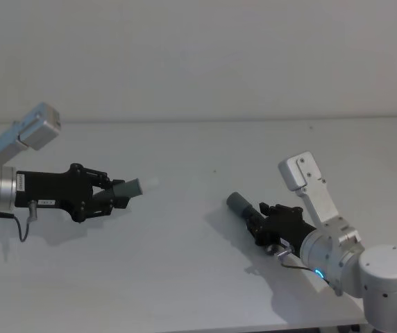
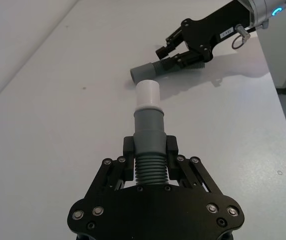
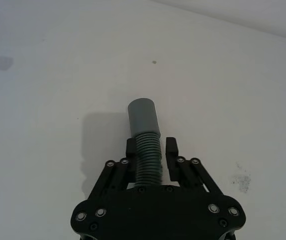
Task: Use both hands to pick up one end of the pipe from the table, align the ends, and insert them.
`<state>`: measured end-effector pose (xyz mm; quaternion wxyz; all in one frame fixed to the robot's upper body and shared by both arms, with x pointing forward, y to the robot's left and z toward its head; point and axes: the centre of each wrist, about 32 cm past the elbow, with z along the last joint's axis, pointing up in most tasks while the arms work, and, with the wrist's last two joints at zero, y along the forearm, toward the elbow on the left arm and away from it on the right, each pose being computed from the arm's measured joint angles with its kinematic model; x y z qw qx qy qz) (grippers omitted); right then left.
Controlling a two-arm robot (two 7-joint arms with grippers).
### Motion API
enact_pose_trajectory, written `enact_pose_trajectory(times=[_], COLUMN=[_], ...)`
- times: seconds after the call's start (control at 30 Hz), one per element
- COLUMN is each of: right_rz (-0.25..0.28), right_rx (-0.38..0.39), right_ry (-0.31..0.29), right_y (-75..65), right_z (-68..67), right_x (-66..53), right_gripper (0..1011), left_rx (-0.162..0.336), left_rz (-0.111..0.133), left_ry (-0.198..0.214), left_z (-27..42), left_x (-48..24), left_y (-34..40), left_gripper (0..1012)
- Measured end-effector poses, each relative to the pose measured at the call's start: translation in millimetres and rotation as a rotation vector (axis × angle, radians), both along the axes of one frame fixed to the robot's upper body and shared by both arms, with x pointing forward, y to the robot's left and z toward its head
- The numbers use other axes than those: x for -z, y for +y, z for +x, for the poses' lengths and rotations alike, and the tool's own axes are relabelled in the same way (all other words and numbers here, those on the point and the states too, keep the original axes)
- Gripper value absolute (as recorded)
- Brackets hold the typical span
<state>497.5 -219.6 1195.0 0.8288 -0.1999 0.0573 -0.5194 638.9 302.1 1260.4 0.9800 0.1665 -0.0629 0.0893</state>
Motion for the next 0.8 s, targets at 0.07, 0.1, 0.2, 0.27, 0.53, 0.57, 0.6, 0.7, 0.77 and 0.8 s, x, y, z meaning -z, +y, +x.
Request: enact_pose_trajectory(times=[0.07,0.1,0.2,0.27,0.53,0.57,0.6,0.7,0.77,0.8], right_rz=[-0.001,-0.002,-0.002,-0.003,-0.005,-0.005,-0.005,-0.006,-0.006,-0.006], right_rx=[0.0,0.0,0.0,0.0,0.0,0.0,0.0,-0.001,-0.001,-0.001], right_ry=[0.001,0.001,-0.001,-0.001,0.001,0.001,0.002,0.003,0.003,0.003], right_y=[0.1,0.2,0.3,0.3,0.6,0.6,0.7,0.8,0.8,0.8], right_z=[0.3,0.6,1.1,1.3,1.9,1.9,1.9,2.0,2.0,2.0], right_x=[-0.2,-0.3,-0.8,-0.9,-1.1,-1.1,-1.1,-1.0,-1.0,-1.0], right_gripper=[282,261,181,119,0,0,0,0,6,26], left_rx=[-0.008,-0.016,-0.031,-0.039,-0.077,-0.084,-0.087,-0.1,-0.105,-0.11], left_rz=[-0.006,-0.01,-0.016,-0.019,-0.033,-0.035,-0.036,-0.038,-0.039,-0.04], left_ry=[-0.001,-0.002,-0.004,-0.005,-0.014,-0.015,-0.015,-0.015,-0.015,-0.015], left_z=[-0.5,-1.0,-2.1,-2.8,-7.2,-8.1,-8.8,-10.8,-11.7,-12.4], left_x=[1.2,2.2,3.7,4.4,7.3,7.7,8.0,9.2,9.8,10.2], left_y=[0.6,1.2,2.4,3.1,7.5,8.5,9.1,10.7,11.4,11.8], left_gripper=[329,329,329,329,329,329,329,329,329,329])
